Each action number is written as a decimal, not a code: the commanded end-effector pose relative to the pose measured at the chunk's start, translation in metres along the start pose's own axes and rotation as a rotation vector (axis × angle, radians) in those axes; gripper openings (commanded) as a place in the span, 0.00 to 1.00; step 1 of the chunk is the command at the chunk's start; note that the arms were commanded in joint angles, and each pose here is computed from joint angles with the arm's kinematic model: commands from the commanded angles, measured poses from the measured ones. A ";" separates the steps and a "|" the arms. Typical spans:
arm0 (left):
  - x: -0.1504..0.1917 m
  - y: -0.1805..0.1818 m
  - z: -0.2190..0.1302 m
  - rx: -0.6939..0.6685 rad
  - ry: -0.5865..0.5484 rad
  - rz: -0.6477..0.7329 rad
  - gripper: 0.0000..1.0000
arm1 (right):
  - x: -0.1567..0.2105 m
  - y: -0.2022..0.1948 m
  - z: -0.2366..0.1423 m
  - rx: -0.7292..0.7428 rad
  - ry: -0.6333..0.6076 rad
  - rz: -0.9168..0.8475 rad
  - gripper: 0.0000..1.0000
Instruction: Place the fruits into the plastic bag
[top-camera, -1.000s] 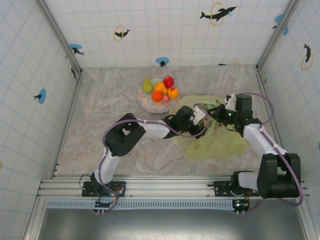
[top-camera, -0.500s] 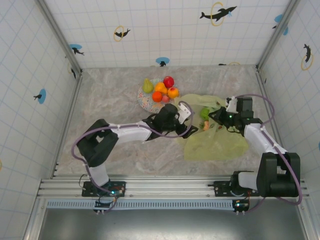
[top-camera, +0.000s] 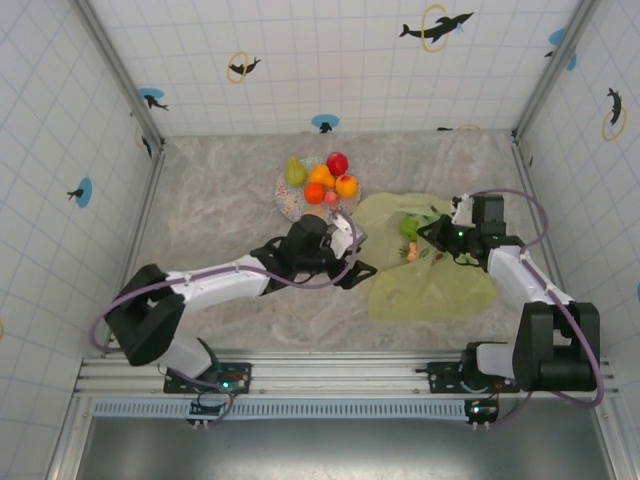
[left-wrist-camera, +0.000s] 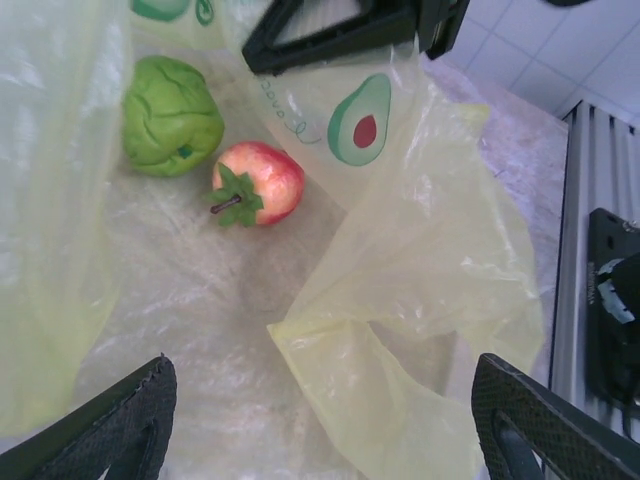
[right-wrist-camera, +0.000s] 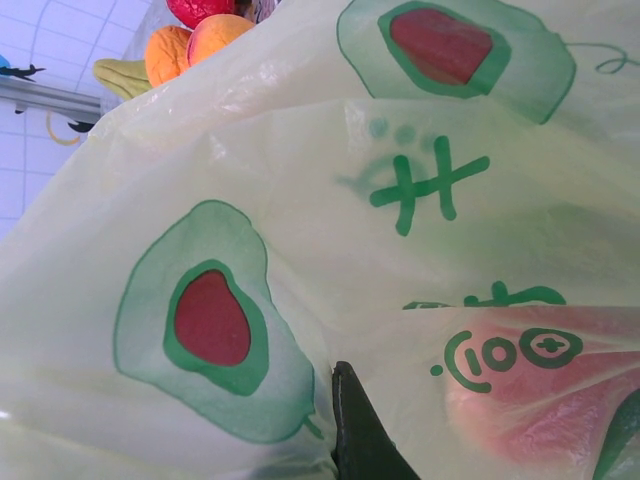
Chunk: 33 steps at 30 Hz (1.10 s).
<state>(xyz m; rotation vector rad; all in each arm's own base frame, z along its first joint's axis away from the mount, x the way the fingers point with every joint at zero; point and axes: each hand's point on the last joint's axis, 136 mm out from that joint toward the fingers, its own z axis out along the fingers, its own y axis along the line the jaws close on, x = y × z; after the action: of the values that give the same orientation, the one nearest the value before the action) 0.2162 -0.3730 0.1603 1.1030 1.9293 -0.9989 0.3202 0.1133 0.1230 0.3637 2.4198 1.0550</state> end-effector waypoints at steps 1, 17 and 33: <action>-0.025 0.006 -0.032 -0.023 -0.081 -0.027 0.79 | -0.015 0.009 -0.002 -0.013 -0.035 -0.030 0.00; -0.068 0.220 -0.097 -0.580 -0.222 -0.491 0.80 | -0.017 0.013 -0.001 -0.035 -0.045 -0.036 0.00; -0.013 0.288 -0.023 -0.622 0.018 -0.534 0.81 | -0.015 0.009 0.001 -0.041 -0.051 -0.035 0.00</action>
<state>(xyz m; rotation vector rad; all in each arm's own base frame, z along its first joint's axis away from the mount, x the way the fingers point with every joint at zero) 0.4727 -0.2550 0.1067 0.2083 2.3511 -0.5684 0.3288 0.1135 0.1286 0.3455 2.3776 1.0565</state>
